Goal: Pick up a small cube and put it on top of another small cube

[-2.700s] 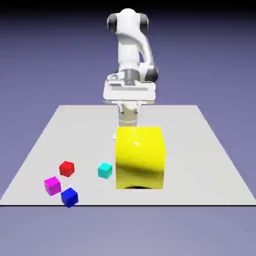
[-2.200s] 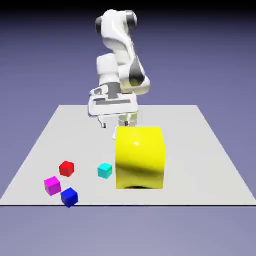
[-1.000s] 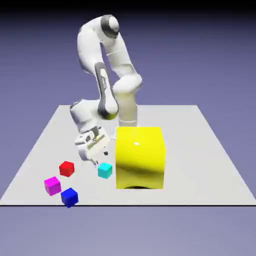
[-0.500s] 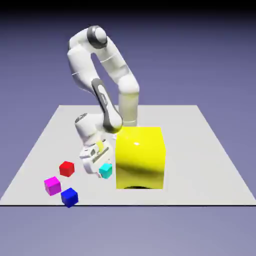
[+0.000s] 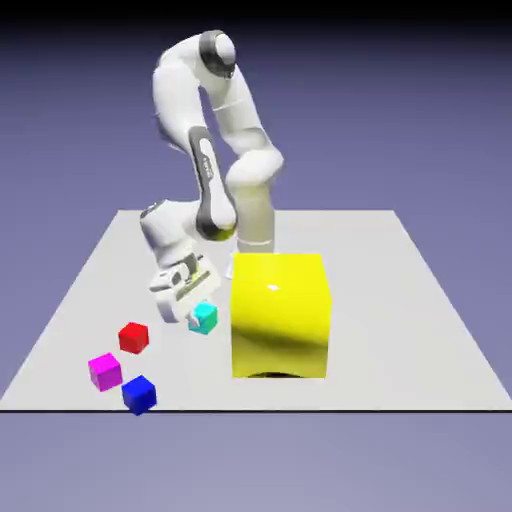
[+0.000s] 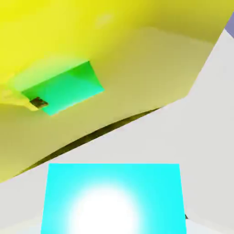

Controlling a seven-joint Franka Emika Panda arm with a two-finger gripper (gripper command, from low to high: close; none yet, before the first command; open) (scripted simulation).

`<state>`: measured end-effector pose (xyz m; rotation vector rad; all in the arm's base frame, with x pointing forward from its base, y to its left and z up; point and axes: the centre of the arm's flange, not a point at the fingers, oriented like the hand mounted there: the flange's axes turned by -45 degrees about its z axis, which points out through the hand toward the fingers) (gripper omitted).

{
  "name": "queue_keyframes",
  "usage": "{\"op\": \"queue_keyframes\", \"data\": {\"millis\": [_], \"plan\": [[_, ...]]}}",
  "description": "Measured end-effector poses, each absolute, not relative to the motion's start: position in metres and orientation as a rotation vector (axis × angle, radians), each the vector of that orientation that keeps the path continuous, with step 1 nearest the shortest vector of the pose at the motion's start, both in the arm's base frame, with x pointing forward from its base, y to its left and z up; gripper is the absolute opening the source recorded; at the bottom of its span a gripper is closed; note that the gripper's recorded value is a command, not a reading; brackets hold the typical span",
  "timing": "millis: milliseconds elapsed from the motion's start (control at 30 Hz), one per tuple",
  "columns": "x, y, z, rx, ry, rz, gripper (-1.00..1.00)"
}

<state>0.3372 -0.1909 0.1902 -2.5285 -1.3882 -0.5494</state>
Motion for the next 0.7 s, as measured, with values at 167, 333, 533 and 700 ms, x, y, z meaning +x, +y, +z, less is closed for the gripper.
{"op": "queue_keyframes", "data": {"millis": [167,333,533,700], "plan": [[0.372,-0.255,0.208,-2.711,-1.087,-0.590,-1.00],[0.396,-0.322,0.227,-2.862,-0.768,-0.620,-1.00],[0.414,-0.358,0.214,-2.932,-0.585,-0.642,-1.00],[0.424,-0.352,0.173,-2.934,-0.587,-0.635,1.00]]}}
